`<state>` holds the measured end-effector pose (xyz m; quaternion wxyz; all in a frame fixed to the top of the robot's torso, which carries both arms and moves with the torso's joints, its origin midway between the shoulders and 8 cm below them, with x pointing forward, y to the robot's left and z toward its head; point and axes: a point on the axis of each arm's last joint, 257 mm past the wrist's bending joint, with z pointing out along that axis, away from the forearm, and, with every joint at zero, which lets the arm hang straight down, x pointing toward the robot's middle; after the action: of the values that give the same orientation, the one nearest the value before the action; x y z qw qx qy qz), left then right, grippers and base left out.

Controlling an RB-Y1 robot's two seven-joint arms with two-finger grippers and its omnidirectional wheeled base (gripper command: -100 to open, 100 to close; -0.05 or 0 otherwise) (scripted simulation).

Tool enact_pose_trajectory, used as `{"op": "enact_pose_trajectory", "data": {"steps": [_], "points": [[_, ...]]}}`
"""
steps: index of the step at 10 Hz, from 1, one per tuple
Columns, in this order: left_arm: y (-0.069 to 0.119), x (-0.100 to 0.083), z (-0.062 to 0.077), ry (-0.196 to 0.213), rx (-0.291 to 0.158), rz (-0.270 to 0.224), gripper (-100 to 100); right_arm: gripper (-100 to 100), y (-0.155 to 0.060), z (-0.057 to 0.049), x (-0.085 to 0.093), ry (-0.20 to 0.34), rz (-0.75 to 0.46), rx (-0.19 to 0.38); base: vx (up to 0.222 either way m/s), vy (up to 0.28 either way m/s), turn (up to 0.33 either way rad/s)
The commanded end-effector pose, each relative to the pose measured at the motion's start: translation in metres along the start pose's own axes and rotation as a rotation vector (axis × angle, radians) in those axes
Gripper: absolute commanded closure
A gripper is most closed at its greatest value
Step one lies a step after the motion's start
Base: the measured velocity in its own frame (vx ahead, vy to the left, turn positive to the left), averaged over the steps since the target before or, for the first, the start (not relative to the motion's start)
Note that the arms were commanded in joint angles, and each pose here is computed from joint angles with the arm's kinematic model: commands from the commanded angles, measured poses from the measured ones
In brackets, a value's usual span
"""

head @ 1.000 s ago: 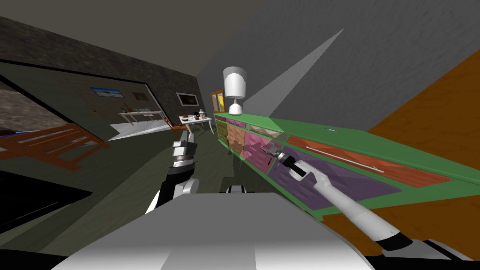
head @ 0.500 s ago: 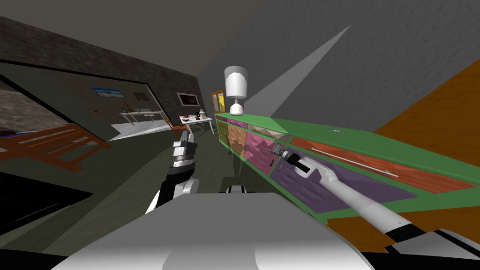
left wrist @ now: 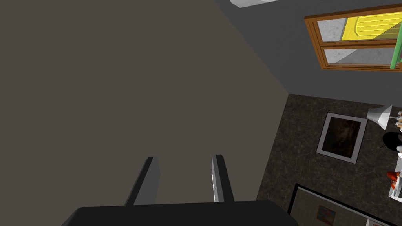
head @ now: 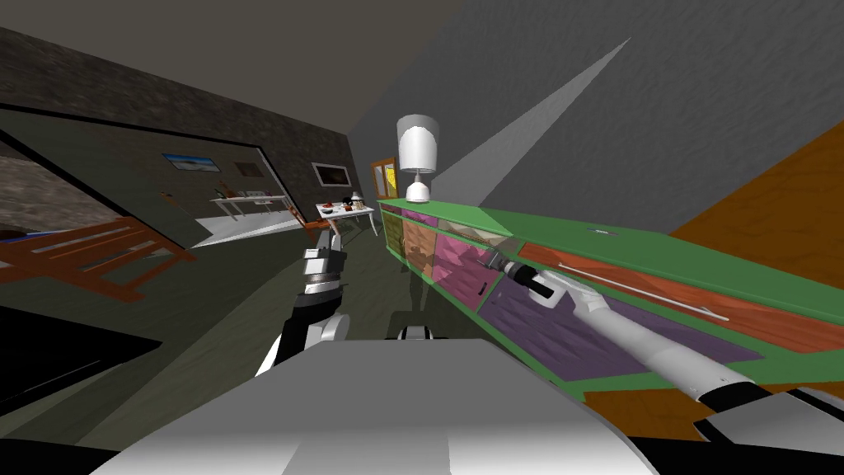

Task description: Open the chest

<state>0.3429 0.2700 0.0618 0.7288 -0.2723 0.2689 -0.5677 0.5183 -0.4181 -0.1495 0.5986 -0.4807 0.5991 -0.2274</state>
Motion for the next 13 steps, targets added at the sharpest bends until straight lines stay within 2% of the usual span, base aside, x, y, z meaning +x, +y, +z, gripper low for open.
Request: {"op": "enact_pose_trajectory", "data": {"steps": [1, 4, 7, 9, 10, 13], "points": [[0.000, 0.000, 0.000, 0.000, 0.000, 0.000, 0, -100, -0.019, -0.005, 0.023, 0.056, -0.115, -0.002, 0.032, 0.042, 0.002], [0.000, 0.000, 0.000, 0.000, 0.000, 0.000, 0, -100, -0.053, -0.016, 0.053, 0.140, -0.289, -0.008, 0.034, 0.045, 0.007], [0.000, 0.000, 0.000, 0.000, 0.000, 0.000, 0, -100, -0.079, -0.025, 0.070, 0.196, -0.415, -0.013, 0.033, 0.047, 0.005], [0.000, 0.000, 0.000, 0.000, 0.000, 0.000, 0, -100, -0.076, -0.024, 0.069, 0.186, -0.392, -0.012, 0.007, 0.009, 0.000], [0.000, 0.000, 0.000, 0.000, 0.000, 0.000, 0, 100, -0.076, -0.024, 0.069, 0.186, -0.391, -0.012, 0.000, 0.000, 0.000], [0.000, 0.000, 0.000, 0.000, 0.000, 0.000, 0, 100, -0.077, -0.024, 0.064, 0.176, -0.395, -0.016, -0.096, 0.117, -0.034]]}}
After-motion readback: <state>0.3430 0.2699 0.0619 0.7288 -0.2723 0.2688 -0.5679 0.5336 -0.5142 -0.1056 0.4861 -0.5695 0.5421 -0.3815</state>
